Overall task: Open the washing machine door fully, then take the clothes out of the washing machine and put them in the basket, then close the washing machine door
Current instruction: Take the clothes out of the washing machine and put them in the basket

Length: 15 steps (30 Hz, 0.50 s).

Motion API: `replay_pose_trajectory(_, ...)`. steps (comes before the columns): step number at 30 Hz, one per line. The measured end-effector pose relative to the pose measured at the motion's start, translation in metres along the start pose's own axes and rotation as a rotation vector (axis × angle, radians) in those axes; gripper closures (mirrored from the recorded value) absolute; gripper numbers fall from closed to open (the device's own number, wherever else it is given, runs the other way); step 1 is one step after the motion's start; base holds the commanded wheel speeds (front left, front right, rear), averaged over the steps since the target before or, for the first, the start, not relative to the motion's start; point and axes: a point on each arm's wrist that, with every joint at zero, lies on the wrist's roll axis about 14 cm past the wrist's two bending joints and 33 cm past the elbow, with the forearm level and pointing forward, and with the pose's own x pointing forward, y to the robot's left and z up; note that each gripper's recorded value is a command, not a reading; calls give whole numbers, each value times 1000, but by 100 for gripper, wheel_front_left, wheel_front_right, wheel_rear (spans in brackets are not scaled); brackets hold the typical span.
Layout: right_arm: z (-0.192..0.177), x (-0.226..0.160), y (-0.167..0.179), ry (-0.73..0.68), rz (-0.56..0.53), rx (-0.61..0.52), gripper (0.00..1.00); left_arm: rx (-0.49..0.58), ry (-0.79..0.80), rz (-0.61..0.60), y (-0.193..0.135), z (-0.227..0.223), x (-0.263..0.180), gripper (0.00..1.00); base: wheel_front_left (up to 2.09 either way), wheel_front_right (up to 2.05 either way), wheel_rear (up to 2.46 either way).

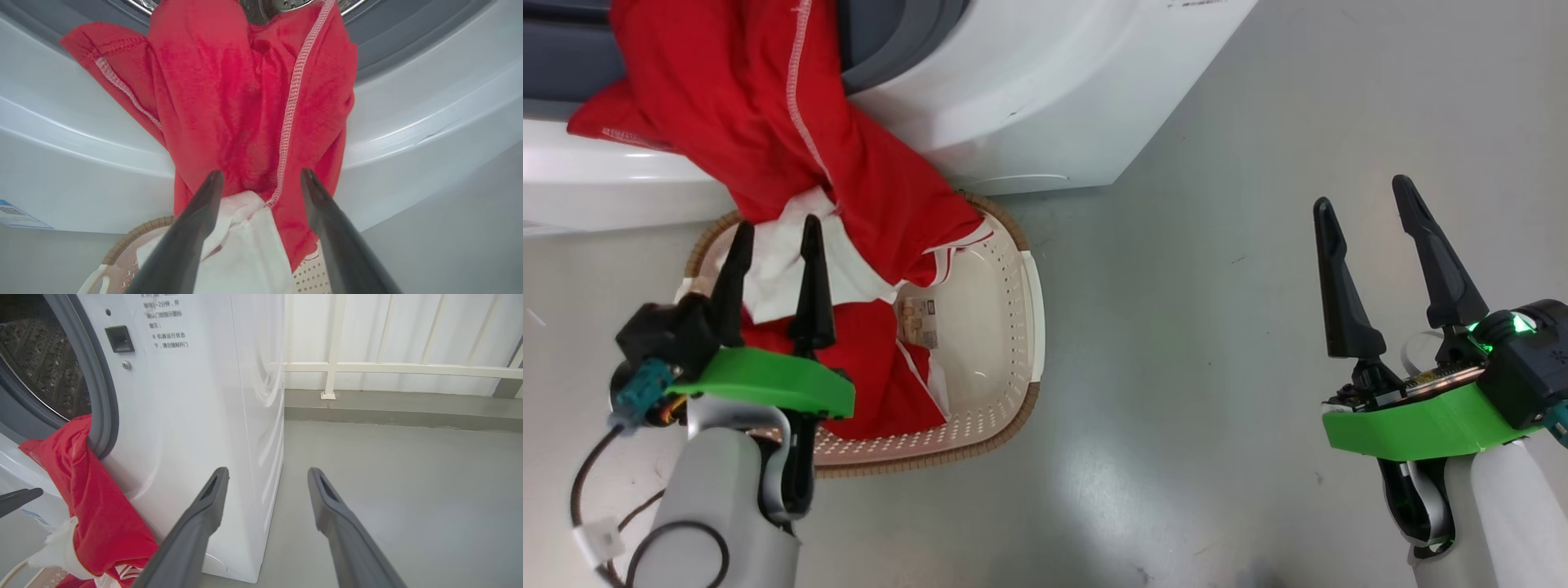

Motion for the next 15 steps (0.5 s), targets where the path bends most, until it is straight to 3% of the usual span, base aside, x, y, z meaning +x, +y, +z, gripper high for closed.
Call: replay_pose_trajectory(15,4,-6,0,-5,-3,9,0,12,-160,-59,-23,42,-35,0,0,0,0)
